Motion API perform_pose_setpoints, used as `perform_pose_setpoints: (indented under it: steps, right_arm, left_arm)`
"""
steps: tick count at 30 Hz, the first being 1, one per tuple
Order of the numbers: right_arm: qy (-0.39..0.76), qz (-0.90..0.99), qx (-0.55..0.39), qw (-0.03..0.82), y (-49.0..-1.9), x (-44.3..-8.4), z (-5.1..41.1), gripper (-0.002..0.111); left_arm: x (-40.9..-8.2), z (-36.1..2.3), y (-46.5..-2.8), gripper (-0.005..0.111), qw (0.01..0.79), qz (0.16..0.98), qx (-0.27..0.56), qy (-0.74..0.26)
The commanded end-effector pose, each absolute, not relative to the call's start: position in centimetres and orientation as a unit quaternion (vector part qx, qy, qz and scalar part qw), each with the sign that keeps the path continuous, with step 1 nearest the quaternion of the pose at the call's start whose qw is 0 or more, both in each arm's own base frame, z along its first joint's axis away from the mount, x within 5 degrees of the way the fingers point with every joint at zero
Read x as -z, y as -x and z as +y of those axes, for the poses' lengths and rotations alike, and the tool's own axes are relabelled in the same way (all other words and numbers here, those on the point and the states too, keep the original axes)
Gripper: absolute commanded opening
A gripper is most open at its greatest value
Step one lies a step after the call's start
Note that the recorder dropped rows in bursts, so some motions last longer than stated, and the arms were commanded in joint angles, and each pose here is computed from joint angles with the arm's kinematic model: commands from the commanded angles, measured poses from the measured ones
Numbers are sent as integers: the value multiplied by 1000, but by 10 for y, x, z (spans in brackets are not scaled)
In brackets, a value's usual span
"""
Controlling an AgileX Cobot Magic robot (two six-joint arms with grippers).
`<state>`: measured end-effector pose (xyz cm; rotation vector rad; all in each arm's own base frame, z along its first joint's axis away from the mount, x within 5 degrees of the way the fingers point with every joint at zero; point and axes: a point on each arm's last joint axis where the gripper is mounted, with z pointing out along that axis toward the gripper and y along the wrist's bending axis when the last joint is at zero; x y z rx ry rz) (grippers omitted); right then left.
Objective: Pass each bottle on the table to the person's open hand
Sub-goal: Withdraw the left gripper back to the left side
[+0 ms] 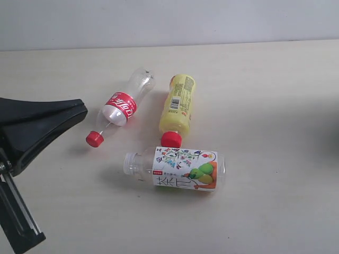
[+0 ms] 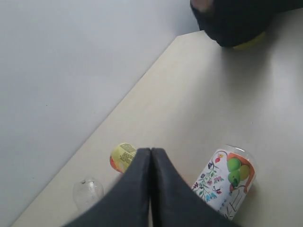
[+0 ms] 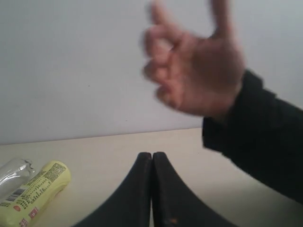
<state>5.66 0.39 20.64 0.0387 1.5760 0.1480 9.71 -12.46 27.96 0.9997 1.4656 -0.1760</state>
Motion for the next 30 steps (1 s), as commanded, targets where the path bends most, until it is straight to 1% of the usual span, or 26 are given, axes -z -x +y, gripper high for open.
perform_pose_setpoints:
  steps: [1,23,25,27,28,29,30]
  right_arm:
    - [-19,707,-65,704,-56,-205,4,0]
    - [-19,707,-65,704,-56,-205,4,0]
    - [-19,707,-65,704,-56,-205,4,0]
    - [-19,707,-65,704,-56,-205,4,0]
    - [-19,707,-65,704,-56,-205,4,0]
    - [-19,707,-65,704,-56,-205,4,0]
    - [-19,707,-65,704,-56,-205,4,0]
  left_arm:
    - [-280,-124,-96,0,631,636,79,-437]
    - [-280,-123,-96,0,632,636,77,-436]
    - [-281,-120,-99,0,639,643,63,-418]
    - [-291,-111,-108,0,654,675,40,-340]
    - [-300,-105,-114,0,655,700,14,-285]
    - [-305,-103,-117,0,653,706,-12,-272]
    - [-315,-101,-125,0,644,718,-60,-258]
